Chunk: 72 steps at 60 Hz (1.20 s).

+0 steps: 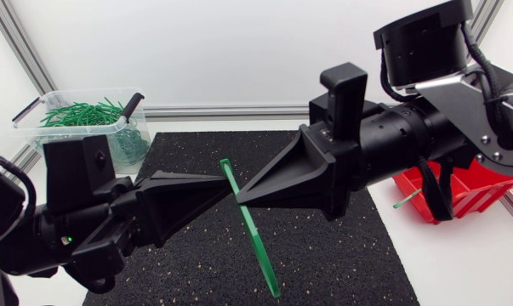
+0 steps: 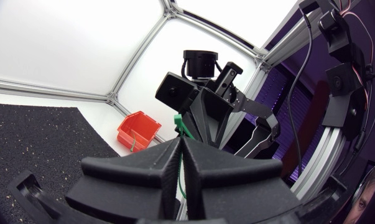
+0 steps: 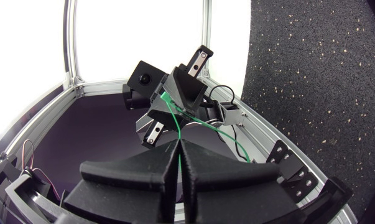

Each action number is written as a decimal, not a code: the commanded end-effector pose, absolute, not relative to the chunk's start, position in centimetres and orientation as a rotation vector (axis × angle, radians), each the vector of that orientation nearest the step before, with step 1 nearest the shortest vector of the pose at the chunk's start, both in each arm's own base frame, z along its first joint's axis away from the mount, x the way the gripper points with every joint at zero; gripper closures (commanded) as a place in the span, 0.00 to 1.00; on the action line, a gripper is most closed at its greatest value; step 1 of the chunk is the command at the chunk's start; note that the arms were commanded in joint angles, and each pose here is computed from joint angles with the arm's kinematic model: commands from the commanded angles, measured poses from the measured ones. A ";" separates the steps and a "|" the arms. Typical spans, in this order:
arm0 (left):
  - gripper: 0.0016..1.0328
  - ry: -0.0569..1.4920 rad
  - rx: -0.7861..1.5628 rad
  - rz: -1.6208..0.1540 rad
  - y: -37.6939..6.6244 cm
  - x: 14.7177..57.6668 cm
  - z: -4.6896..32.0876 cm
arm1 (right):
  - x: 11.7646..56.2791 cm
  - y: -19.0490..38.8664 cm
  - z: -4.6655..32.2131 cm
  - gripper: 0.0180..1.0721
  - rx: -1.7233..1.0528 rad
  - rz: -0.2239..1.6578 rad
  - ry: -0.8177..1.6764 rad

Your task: Take a green cable tie from the red box, thread the tail through the head to close it, then place it in the transparent bin on the left.

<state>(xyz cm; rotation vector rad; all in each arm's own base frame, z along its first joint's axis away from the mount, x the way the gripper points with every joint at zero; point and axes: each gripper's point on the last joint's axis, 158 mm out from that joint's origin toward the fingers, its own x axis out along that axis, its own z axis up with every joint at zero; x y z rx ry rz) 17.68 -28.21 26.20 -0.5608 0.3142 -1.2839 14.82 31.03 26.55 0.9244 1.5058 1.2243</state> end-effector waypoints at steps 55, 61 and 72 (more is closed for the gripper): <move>0.96 0.212 -0.380 -1.330 -29.5 15.0 24.4 | 15.0 30.5 26.5 0.94 0.943 1.213 1.476; 0.96 0.181 -0.349 -1.328 -29.6 14.6 24.4 | 15.4 30.7 26.1 0.94 0.948 1.191 1.489; 0.95 0.140 -0.283 -1.336 -30.0 13.5 24.2 | 16.1 31.1 25.1 0.94 0.957 1.146 1.513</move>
